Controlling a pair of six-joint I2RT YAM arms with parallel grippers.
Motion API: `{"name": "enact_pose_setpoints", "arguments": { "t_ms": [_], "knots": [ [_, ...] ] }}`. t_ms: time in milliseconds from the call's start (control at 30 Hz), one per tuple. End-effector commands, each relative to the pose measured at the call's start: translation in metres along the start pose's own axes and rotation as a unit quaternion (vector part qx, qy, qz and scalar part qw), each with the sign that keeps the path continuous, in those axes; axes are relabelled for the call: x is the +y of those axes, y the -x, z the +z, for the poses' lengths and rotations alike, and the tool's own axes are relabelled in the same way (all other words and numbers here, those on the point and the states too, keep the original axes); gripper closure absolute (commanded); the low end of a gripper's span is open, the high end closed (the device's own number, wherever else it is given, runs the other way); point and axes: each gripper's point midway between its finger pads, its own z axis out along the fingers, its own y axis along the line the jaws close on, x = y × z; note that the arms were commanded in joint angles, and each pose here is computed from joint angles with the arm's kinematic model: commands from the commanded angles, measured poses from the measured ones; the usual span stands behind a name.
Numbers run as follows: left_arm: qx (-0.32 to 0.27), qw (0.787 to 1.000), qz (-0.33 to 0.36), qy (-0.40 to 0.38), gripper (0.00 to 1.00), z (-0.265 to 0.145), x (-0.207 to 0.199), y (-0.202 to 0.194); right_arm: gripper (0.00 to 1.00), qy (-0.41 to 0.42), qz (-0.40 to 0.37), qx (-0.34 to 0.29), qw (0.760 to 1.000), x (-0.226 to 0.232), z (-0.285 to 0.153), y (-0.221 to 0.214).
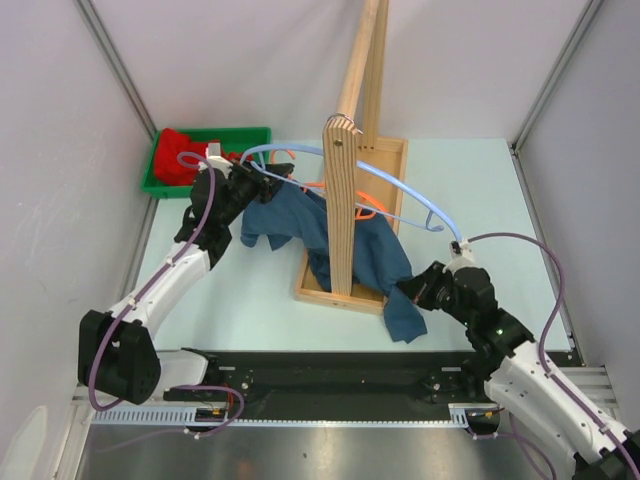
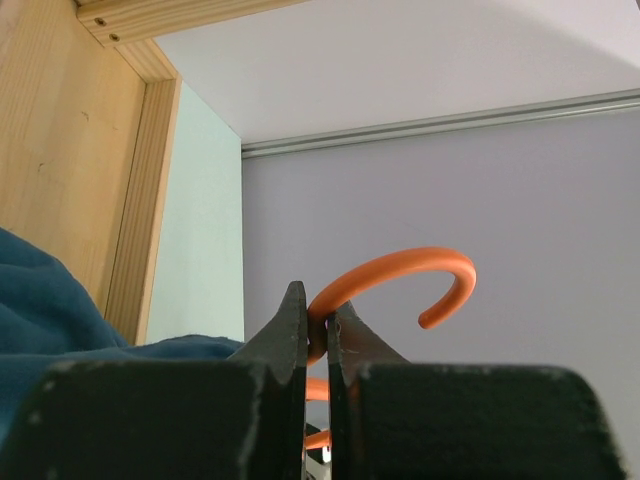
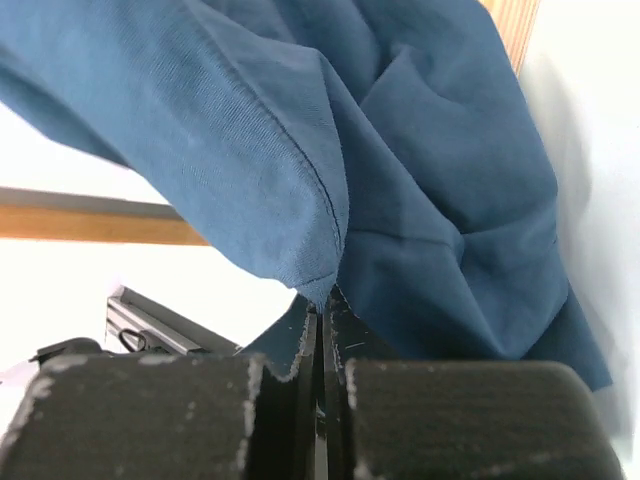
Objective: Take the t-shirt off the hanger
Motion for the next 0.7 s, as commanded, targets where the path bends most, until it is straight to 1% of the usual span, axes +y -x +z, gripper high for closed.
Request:
{"name": "enact_pose_setpoints", "arguments": {
  "t_ms": [0,33,67,100,133,167,200,233,267,300,367,400,433,467,500,567,600,633,667],
  "knots": [
    [-0.007,0.998,0.001,-0.069,1.00,-0.014,-0.048,0.002,1.00,0.015,0.000,0.056,0.998,0.010,0.020,-0.007],
    [-0.003,0.997,0.003,-0.072,1.00,-0.015,-0.051,-0.002,1.00,0.012,-0.002,0.061,0.998,0.009,0.023,-0.008],
    [0.001,0.997,0.014,-0.072,1.00,-0.015,-0.052,-0.005,0.96,0.018,-0.009,0.069,0.997,0.011,0.025,-0.010],
    [0.003,0.998,0.021,-0.067,1.00,-0.016,-0.051,-0.008,0.87,0.030,-0.015,0.062,0.998,0.018,0.024,-0.004],
    [0.008,0.997,0.044,-0.068,1.00,-0.017,-0.054,-0.014,0.77,0.033,-0.023,0.053,0.998,0.022,0.022,0.003],
    [0.008,0.996,0.055,-0.062,1.00,-0.018,-0.052,-0.016,0.58,0.029,-0.032,0.045,0.998,0.024,0.019,0.010],
    [0.001,0.996,0.067,-0.053,1.00,-0.018,-0.049,-0.016,0.50,0.011,-0.052,0.038,0.998,0.018,0.012,0.015],
    [0.003,0.997,0.074,-0.039,1.00,-0.021,-0.042,-0.021,0.42,0.014,-0.064,0.012,0.998,0.029,0.005,0.036],
    [0.002,0.996,0.088,-0.033,1.00,-0.022,-0.037,-0.023,0.29,0.011,-0.074,0.001,0.997,0.030,-0.001,0.044],
    [0.002,0.995,0.091,-0.027,1.00,-0.022,-0.032,-0.025,0.26,0.021,-0.093,-0.008,0.995,0.035,-0.011,0.051],
    [0.012,0.996,0.092,-0.016,1.00,-0.021,-0.020,-0.033,0.21,0.039,-0.101,-0.037,0.993,0.041,-0.020,0.069],
    [0.021,0.996,0.091,-0.015,1.00,-0.019,-0.017,-0.038,0.21,0.083,-0.115,-0.037,0.989,0.056,-0.025,0.071],
    [0.032,0.995,0.089,-0.017,1.00,-0.018,-0.016,-0.046,0.20,0.093,-0.122,-0.045,0.987,0.055,-0.025,0.077],
    [0.040,0.995,0.085,-0.012,1.00,-0.014,-0.011,-0.051,0.20,0.130,-0.132,-0.029,0.982,0.065,-0.027,0.072],
    [0.047,0.995,0.084,-0.014,1.00,-0.013,-0.011,-0.056,0.20,0.163,-0.150,-0.042,0.974,0.077,-0.028,0.078],
    [0.062,0.995,0.081,-0.013,1.00,-0.010,-0.010,-0.068,0.20,0.205,-0.172,-0.034,0.963,0.087,-0.028,0.075],
    [0.070,0.994,0.082,-0.015,1.00,-0.009,-0.011,-0.075,0.20,0.222,-0.186,-0.053,0.956,0.096,-0.030,0.083],
    [0.071,0.994,0.083,-0.016,1.00,-0.008,-0.013,-0.077,0.20,0.231,-0.190,-0.054,0.953,0.100,-0.030,0.084],
    [0.073,0.994,0.082,-0.013,1.00,-0.007,-0.012,-0.078,0.20,0.253,-0.201,-0.057,0.945,0.109,-0.034,0.085]
  ]
}}
